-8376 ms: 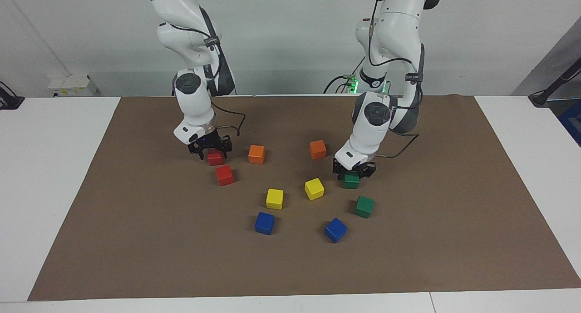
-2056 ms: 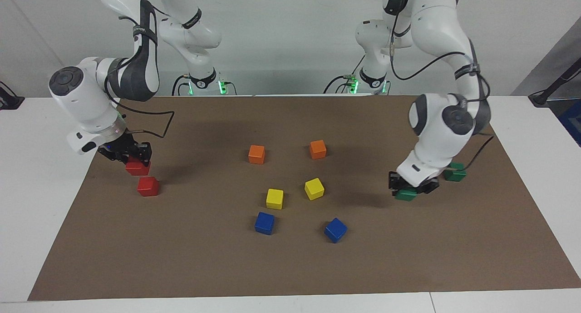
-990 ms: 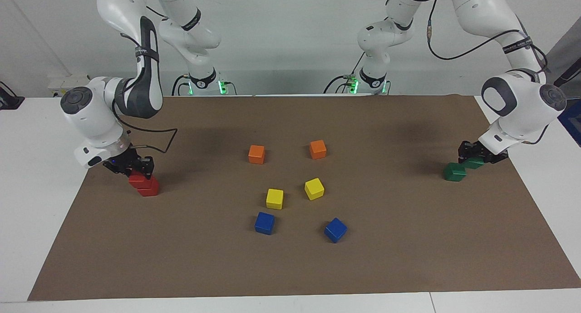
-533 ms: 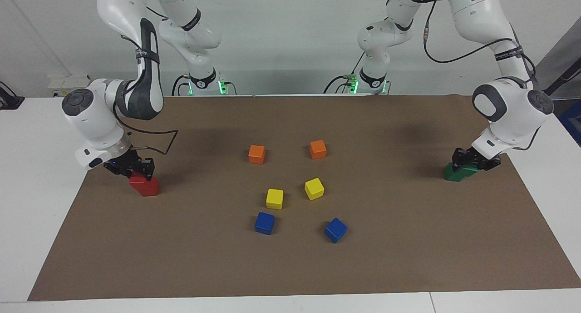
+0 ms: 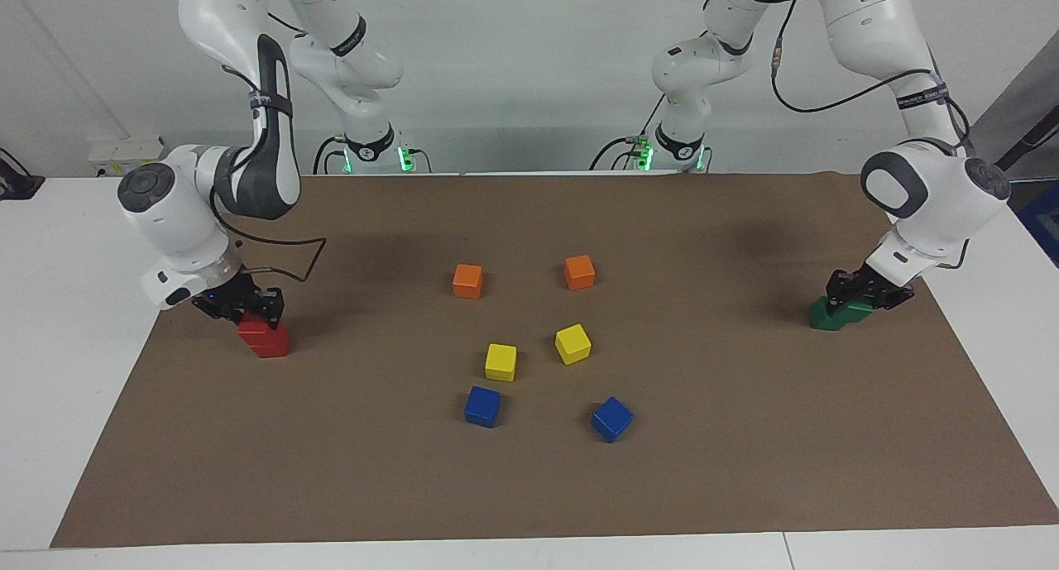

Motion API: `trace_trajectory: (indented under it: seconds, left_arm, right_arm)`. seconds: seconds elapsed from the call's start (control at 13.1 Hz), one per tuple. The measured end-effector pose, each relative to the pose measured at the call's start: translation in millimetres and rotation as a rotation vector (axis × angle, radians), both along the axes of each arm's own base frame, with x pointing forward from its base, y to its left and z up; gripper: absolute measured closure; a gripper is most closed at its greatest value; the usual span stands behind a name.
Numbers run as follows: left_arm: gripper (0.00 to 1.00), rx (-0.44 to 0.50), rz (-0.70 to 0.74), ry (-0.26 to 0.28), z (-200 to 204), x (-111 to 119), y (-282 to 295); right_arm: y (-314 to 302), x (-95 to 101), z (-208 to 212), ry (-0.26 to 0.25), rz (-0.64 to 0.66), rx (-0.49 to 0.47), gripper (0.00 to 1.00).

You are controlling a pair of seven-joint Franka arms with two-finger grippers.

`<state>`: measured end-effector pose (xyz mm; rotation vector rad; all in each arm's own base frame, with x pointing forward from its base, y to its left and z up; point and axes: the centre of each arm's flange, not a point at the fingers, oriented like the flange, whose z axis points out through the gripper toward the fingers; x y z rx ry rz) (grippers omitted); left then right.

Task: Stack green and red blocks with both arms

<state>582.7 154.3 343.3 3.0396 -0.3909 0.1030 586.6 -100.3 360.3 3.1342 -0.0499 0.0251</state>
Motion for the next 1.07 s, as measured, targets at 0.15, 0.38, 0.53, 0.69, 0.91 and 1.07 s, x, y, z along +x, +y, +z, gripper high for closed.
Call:
trace_trajectory:
  seconds: [0.15, 0.38, 0.53, 0.69, 0.91, 1.07]
  left_arm:
    - [0.44, 0.004, -0.003, -0.014, -0.3, 1.2, -2.1]
    - [0.13, -0.001, -0.017, -0.001, -6.6, -0.3, -10.8]
    - [0.0, -0.002, -0.025, 0.001, -6.2, 0.5, -15.9]
    - [0.0, -0.005, -0.032, 0.007, 2.7, 1.9, -18.5]
    - [0.0, -0.01, -0.051, 0.021, 43.7, 12.1, -19.6]
    - [0.0, 0.014, -0.083, 0.026, 88.0, 20.6, -21.5]
  right_arm:
    - [0.0, -0.1, 0.0, 0.0, 0.0, 0.0, 0.45]
    - [0.0, -0.1, 0.0, -0.001, 0.0, 0.0, 0.45]
    - [0.3, -1.4, -2.7, 0.004, 0.001, 0.0, 0.29]
    - [0.5, -2.2, -4.4, 0.004, 0.001, 0.0, 0.05]
    - [0.8, -2.6, -5.0, 0.006, 0.001, 0.001, 0.0]
    - [6.7, -3.4, 2.1, 0.014, 0.011, 0.003, 0.0]
